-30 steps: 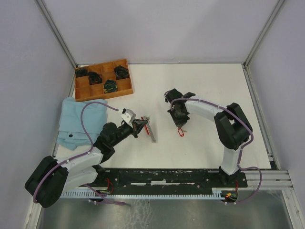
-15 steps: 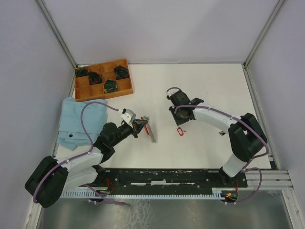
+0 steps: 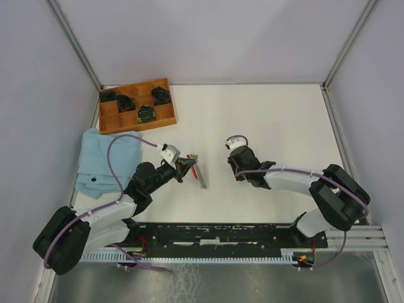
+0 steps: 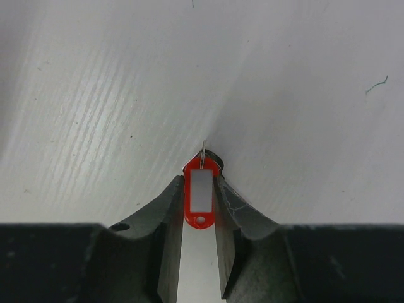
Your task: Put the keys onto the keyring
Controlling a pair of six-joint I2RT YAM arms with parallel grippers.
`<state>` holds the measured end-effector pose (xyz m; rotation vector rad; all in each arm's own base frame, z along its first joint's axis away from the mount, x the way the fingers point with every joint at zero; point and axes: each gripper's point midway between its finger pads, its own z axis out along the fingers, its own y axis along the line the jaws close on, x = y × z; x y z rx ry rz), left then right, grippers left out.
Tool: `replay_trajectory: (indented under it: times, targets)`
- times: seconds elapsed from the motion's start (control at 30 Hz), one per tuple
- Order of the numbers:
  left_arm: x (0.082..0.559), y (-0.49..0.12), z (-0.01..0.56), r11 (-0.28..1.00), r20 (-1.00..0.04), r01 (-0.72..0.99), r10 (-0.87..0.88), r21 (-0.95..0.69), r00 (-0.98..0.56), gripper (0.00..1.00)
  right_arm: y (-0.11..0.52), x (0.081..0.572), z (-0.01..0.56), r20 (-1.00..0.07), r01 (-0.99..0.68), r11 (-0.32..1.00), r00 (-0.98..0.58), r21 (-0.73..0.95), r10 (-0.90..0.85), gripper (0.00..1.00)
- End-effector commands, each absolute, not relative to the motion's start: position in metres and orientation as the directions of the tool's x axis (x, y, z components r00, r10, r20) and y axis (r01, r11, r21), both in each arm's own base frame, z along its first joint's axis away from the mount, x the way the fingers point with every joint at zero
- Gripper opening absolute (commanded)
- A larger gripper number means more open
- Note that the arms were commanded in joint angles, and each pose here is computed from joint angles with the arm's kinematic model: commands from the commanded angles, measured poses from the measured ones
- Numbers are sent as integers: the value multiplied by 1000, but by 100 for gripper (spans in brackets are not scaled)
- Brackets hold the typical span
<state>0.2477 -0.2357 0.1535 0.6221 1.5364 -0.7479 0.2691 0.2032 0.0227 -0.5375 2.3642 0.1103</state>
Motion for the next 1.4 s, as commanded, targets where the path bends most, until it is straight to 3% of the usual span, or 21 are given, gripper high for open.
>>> replay_trajectory:
  times: [0.0, 1.07, 1.37]
  targets:
    - [249, -240, 175, 623, -998, 780, -65, -55, -19, 3, 221, 299, 58, -806, -365, 930, -542, -31, -240, 32]
    - [249, -241, 172, 619, -998, 784, -57, -53, -23, 3, 213, 291, 22, -771, -338, 939, -582, -60, -259, 16]
    - [248, -241, 172, 616, -998, 786, -56, -51, -21, 3, 210, 288, 33, -776, -348, 935, -571, -68, -269, 3]
